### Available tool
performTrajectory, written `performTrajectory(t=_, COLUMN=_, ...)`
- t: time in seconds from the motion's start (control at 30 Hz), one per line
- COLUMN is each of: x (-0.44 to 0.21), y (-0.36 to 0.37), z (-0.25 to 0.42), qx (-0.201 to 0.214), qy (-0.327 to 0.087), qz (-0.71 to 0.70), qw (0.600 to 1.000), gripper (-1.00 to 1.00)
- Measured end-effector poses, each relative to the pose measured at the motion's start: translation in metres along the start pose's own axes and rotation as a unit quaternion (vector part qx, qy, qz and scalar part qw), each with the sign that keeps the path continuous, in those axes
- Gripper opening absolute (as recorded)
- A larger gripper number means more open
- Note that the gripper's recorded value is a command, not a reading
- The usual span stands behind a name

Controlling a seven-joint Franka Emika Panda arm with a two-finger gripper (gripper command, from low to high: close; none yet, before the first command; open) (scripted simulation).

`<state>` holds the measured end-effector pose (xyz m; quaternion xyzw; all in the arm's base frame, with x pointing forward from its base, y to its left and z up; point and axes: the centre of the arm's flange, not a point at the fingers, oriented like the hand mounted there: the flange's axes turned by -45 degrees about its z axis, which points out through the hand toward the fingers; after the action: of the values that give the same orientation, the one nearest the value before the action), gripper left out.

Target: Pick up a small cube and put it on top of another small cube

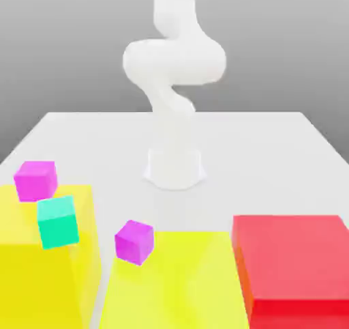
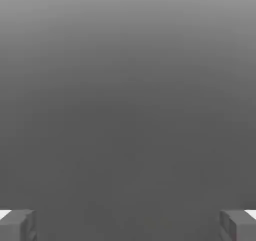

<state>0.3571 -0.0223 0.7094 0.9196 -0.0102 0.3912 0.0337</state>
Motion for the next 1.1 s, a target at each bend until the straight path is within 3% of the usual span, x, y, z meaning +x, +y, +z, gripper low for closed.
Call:
performTrajectory(t=0.33, x=-0.039, y=0.104, z=0.126, qx=-0.108, qy=-0.103, qz=-0.086, qw=0.985, gripper=0.0)
performTrajectory(t=0.5, x=-0.084, y=0.166, z=0.178, qx=-0.129, qy=-0.167, qz=-0.122, qw=0.97, gripper=0.0)
performTrajectory(t=0.7, x=-0.157, y=0.237, z=0.224, qx=-0.127, qy=-0.239, qz=-0.156, qw=0.95, gripper=0.0)
performTrajectory(t=0.8, x=-0.212, y=0.261, z=0.249, qx=-0.101, qy=-0.277, qz=-0.169, qw=0.94, gripper=0.0)
performTrajectory(t=0.97, x=-0.345, y=0.255, z=0.294, qx=0.003, qy=-0.342, qz=-0.175, qw=0.923, gripper=0.0)
performTrajectory(t=1.1, x=-0.416, y=0.201, z=0.314, qx=0.085, qy=-0.373, qz=-0.168, qw=0.908, gripper=0.0)
